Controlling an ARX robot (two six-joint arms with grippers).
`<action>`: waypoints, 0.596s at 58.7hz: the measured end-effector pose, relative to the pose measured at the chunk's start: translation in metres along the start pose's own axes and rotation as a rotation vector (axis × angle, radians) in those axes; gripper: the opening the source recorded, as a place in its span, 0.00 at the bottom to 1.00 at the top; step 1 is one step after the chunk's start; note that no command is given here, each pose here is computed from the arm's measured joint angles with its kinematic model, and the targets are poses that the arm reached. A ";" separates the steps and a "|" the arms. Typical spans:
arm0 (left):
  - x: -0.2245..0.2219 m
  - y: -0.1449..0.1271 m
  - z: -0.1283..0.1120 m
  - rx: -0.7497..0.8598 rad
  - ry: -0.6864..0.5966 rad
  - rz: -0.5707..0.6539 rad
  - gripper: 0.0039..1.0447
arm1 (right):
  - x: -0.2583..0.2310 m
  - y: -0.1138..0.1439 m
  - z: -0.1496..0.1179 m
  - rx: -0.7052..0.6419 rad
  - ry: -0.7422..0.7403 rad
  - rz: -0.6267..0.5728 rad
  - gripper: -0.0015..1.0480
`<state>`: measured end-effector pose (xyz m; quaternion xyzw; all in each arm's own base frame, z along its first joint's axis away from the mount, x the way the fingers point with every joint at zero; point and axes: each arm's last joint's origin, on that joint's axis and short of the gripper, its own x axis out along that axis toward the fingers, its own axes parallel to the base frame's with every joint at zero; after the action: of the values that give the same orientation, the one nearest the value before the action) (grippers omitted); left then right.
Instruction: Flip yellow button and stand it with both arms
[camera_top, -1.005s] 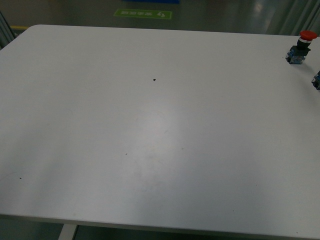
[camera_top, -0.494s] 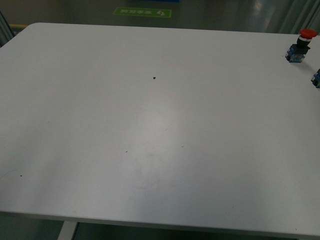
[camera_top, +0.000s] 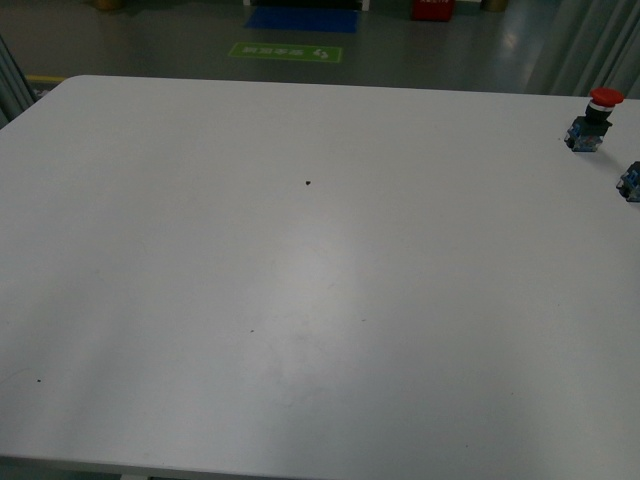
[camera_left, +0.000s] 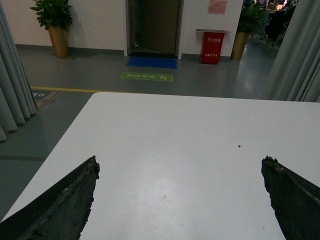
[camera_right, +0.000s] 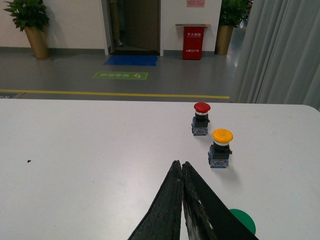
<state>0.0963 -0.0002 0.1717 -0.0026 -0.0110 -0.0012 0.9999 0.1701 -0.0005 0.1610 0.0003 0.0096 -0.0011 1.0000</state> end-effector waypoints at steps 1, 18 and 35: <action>0.000 0.000 0.000 0.000 0.000 0.000 0.94 | -0.001 0.000 0.000 0.000 0.000 0.000 0.03; 0.000 0.000 0.000 0.000 0.000 0.000 0.94 | -0.022 0.000 0.000 0.000 -0.001 0.000 0.03; 0.000 0.000 0.000 0.000 0.000 0.000 0.94 | -0.039 0.000 0.004 0.000 -0.016 0.000 0.03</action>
<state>0.0963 -0.0002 0.1717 -0.0026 -0.0110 -0.0012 0.9999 0.1310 -0.0003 0.1657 0.0005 0.0016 -0.0010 1.0000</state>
